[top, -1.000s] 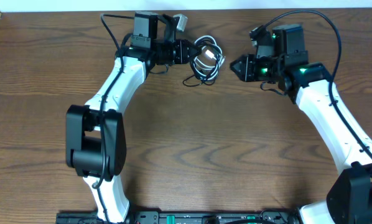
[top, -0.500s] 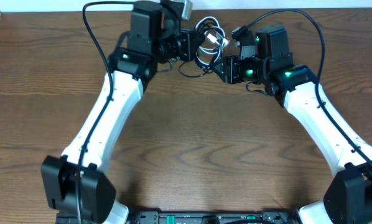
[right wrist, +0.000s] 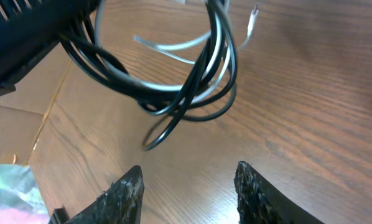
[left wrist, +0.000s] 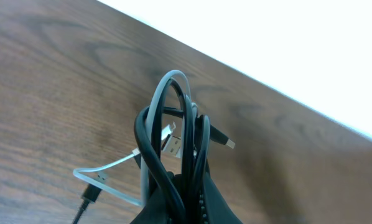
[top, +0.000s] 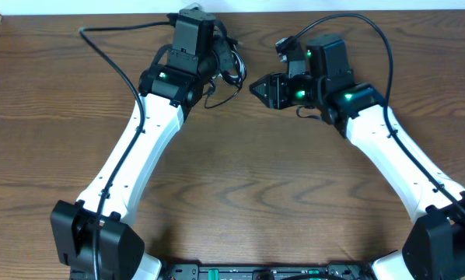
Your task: Untangle cables
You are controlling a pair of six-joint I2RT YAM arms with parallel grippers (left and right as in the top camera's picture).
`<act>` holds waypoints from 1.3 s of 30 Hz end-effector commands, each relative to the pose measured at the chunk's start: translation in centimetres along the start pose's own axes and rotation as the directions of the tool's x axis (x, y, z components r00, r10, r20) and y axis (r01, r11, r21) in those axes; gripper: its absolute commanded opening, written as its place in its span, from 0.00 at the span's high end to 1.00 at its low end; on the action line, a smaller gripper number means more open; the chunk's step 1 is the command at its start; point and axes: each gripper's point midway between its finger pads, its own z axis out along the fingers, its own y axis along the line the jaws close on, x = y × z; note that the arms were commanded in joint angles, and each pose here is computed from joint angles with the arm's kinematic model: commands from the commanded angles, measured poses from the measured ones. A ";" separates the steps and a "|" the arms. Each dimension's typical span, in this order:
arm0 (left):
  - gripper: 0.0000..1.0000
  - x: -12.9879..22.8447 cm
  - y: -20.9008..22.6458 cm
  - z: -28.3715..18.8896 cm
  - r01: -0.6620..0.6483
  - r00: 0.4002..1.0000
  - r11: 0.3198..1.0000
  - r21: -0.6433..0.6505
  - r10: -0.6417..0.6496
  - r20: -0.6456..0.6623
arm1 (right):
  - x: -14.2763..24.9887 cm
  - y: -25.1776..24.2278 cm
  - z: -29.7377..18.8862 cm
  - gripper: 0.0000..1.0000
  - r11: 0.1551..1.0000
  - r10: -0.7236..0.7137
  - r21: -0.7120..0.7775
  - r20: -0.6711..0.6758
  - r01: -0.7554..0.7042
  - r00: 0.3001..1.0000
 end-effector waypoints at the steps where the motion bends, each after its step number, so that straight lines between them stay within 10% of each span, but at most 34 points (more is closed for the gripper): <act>1: 0.93 -1.8 0.0 -1.3 0.211 0.975 0.978 -0.006 -0.210 0.076 | 0.5 -0.6 1.5 0.57 0.995 0.088 0.048 -0.004 -0.088 0.996; 19: 0.93 -1.0 0.5 -1.3 0.395 0.918 0.919 -0.023 -0.393 0.056 | 0.6 -0.6 5.5 0.58 0.985 0.148 0.086 0.050 -0.152 0.988; 30: 0.93 0.7 0.6 -1.3 0.482 0.876 0.874 -0.062 -0.481 0.021 | 1.2 -3.0 7.5 0.99 0.972 0.157 0.167 0.069 -0.167 0.985; 39: 0.93 -1.6 2.0 -1.6 -0.121 0.986 0.978 -0.171 0.139 0.093 | -1.3 -1.2 0.6 0.99 0.988 -0.005 0.156 0.090 -0.009 0.996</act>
